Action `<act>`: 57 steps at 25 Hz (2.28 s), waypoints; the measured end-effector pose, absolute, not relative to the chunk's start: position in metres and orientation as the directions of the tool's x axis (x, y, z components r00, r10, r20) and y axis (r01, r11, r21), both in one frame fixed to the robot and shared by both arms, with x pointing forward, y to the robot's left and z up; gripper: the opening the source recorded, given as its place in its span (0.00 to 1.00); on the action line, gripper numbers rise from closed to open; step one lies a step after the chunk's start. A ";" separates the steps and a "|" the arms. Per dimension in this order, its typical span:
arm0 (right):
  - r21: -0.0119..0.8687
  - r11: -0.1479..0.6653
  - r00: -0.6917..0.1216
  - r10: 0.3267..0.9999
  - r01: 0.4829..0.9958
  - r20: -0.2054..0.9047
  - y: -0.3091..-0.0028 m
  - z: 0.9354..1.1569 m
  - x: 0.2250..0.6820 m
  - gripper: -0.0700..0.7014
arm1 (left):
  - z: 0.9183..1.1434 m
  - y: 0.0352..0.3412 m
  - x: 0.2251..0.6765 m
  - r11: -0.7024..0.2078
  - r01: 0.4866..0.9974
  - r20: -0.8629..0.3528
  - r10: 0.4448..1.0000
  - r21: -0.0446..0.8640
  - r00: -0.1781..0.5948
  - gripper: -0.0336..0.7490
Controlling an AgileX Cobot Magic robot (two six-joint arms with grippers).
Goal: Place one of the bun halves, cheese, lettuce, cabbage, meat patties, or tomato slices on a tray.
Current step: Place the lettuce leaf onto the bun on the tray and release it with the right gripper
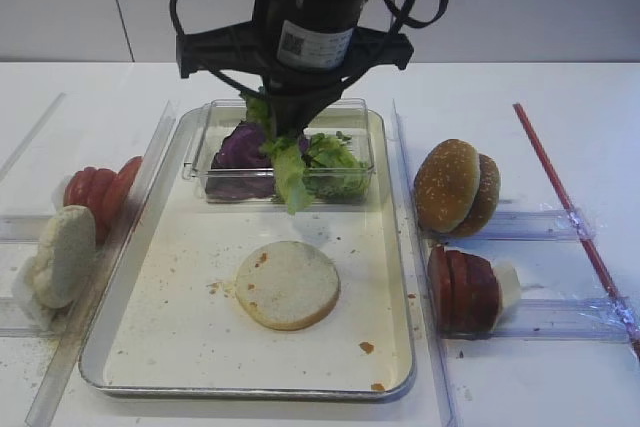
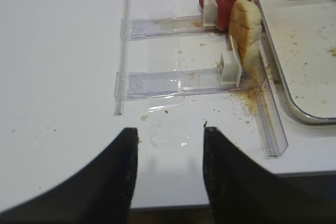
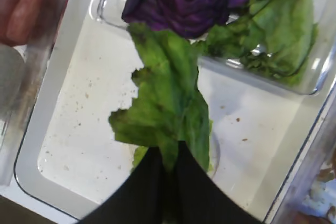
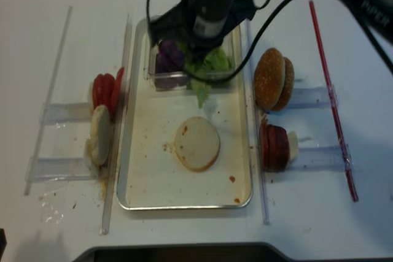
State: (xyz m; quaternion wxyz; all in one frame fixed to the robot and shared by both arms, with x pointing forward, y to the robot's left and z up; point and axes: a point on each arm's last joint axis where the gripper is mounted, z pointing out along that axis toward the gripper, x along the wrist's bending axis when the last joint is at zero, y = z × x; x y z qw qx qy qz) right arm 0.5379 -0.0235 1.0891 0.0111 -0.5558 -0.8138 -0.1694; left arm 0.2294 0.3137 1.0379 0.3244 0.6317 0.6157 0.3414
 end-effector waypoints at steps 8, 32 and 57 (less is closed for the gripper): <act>0.166 0.335 -0.364 0.912 0.927 0.190 -0.024 1.061 0.528 0.17 | 1.038 0.314 0.229 -0.031 0.556 0.032 0.999 0.830 0.009 0.41; 0.063 0.309 -0.315 0.934 0.949 0.165 -0.030 1.032 0.519 0.17 | 1.038 0.314 0.229 -0.031 0.556 0.032 0.999 0.830 0.009 0.41; -0.009 0.307 -0.299 0.934 0.952 0.197 -0.011 1.007 0.512 0.38 | 1.038 0.314 0.229 -0.031 0.556 0.032 0.999 0.830 0.009 0.41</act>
